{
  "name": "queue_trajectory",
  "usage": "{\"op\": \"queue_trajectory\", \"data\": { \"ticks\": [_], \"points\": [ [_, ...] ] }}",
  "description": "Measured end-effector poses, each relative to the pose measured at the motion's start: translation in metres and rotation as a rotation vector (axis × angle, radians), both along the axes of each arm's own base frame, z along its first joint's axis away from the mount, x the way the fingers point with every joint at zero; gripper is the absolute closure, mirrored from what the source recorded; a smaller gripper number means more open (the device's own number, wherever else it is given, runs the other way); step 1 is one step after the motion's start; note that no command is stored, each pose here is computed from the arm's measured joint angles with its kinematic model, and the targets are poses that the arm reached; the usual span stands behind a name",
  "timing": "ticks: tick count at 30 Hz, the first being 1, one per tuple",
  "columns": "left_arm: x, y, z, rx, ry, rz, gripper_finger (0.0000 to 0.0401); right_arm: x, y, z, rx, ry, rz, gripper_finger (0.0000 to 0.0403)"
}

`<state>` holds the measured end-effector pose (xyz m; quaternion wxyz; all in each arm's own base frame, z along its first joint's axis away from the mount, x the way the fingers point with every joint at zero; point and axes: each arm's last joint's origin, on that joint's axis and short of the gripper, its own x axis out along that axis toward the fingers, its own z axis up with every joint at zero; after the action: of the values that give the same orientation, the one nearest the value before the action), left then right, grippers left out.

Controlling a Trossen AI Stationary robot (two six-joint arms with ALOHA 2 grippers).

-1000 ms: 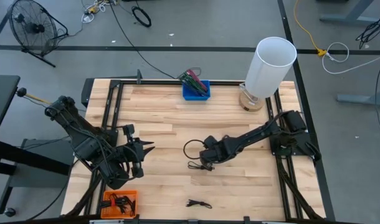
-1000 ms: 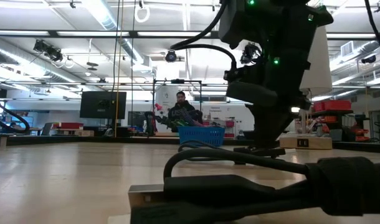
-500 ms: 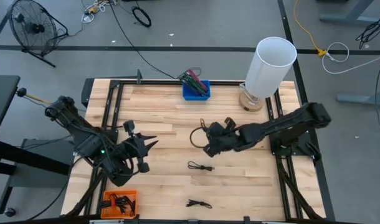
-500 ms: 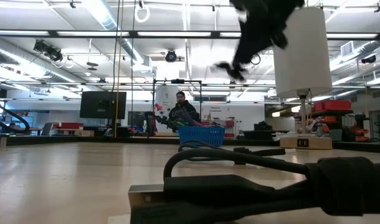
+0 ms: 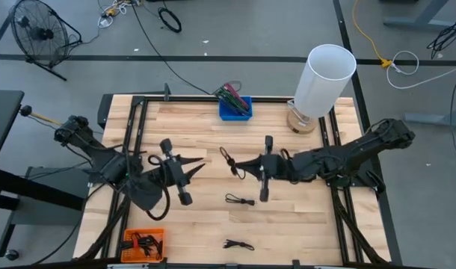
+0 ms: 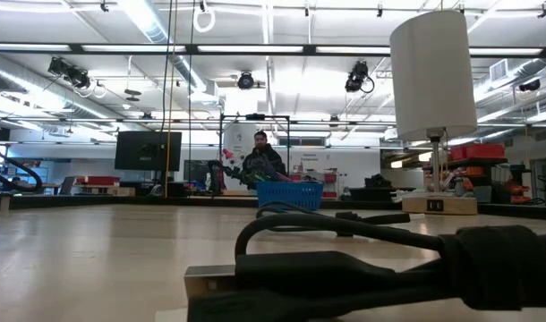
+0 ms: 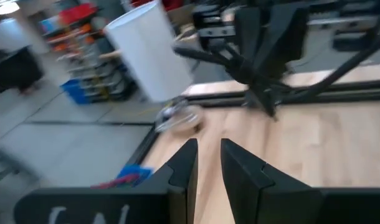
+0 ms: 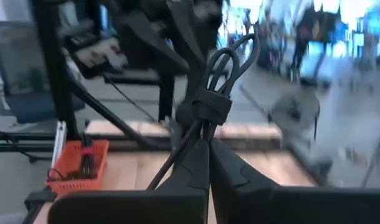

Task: Pick & Place USB Port
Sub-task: Put the black charger cable into the orange basket

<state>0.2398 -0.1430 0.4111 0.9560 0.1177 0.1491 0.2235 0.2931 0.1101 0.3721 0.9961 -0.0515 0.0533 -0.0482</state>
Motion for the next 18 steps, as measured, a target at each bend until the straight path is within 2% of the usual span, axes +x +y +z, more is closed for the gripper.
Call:
{"op": "queue_trajectory", "data": {
  "ticks": [8, 18],
  "points": [
    [0.020, 0.002, 0.023, -0.104, -0.131, -0.312, 0.0328, -0.008, 0.020, 0.012, -0.110, -0.107, 0.073, 0.0403],
    [0.032, 0.020, 0.027, -0.153, -0.176, -0.374, 0.0328, -0.004, 0.035, 0.013, -0.191, -0.185, 0.104, 0.0403]
  ]
}}
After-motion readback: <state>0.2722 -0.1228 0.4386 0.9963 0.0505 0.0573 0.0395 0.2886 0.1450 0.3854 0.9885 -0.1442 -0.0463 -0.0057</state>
